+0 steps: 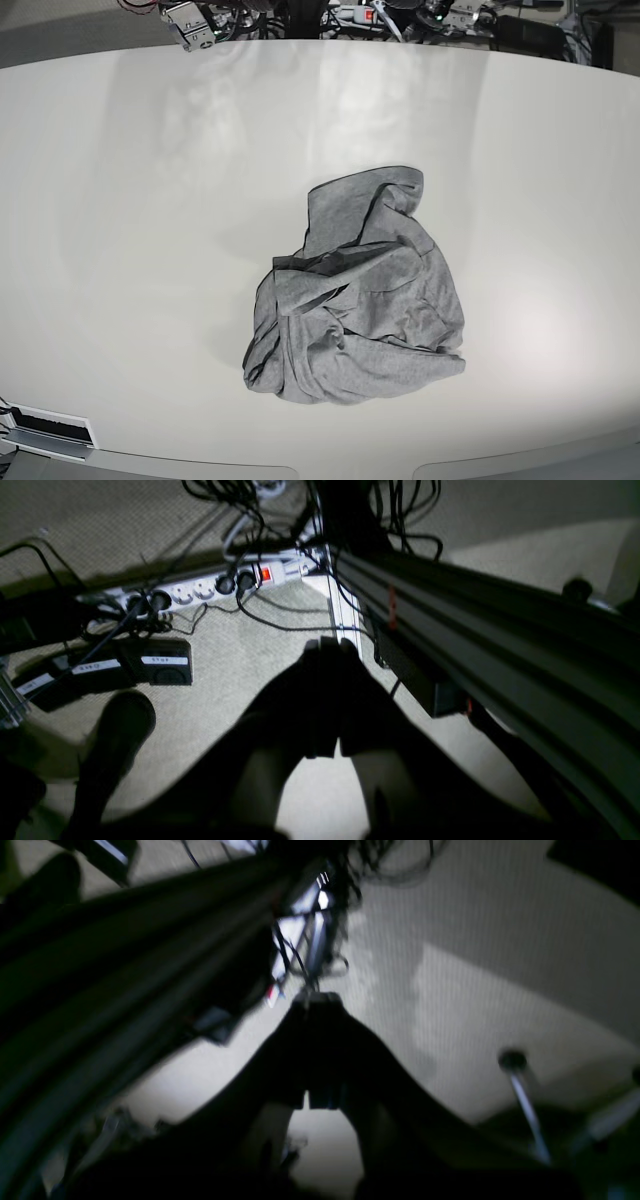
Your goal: Layout the t-shirt on the table in an organized manner, then fold the t-shirt properly
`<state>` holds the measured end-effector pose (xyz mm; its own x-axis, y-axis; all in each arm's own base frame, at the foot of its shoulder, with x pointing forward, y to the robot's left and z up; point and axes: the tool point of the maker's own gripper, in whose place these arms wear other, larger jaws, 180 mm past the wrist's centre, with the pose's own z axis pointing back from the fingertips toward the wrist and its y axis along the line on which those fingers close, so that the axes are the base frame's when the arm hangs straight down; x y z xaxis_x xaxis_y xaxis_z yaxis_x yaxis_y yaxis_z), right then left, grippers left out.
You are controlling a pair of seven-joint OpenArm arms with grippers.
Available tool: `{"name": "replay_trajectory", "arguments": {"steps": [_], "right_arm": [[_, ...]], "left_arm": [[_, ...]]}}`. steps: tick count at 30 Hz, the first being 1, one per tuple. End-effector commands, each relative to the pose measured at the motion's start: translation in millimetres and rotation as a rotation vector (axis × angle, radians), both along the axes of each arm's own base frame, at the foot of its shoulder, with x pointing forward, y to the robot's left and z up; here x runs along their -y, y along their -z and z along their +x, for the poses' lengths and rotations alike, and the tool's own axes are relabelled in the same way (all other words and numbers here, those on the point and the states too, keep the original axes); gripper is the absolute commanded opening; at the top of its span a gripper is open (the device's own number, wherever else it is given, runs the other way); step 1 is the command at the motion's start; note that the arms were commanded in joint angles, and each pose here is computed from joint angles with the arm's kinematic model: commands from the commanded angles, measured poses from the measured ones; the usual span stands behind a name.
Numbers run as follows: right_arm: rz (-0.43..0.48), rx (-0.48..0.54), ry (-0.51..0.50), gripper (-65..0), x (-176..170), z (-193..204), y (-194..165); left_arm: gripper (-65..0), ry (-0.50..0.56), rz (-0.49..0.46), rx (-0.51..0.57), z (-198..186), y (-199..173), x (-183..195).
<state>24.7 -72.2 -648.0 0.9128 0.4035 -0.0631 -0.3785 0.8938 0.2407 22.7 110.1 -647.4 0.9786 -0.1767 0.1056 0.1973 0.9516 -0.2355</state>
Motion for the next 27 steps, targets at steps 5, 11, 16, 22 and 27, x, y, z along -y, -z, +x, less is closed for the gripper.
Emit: {"name": "replay_trajectory", "arguments": {"steps": [5, 11, 16, 22, 27], "right_arm": [[-0.020, -0.090, -0.035, -65.0, 14, -20, -3], [0.029, -0.151, -0.049, -65.0, 17, -62, -6], [0.006, -0.209, -0.072, -65.0, 27, -98, -13], [0.060, -0.215, -0.122, -65.0, 22, -120, -39], [0.084, -0.220, -0.077, -65.0, 30, -138, -73]], "left_arm": [[-65.0, 0.031, 0.009, -0.111, -33, -1, 0], [-65.0, 0.042, 0.028, -0.160, -72, -5, -17], [-65.0, 0.060, 0.016, -0.196, -98, -16, -18], [-65.0, 0.046, -0.042, -0.145, -105, -37, -2], [-65.0, 0.082, -0.062, -0.142, -113, -63, -4]]}}
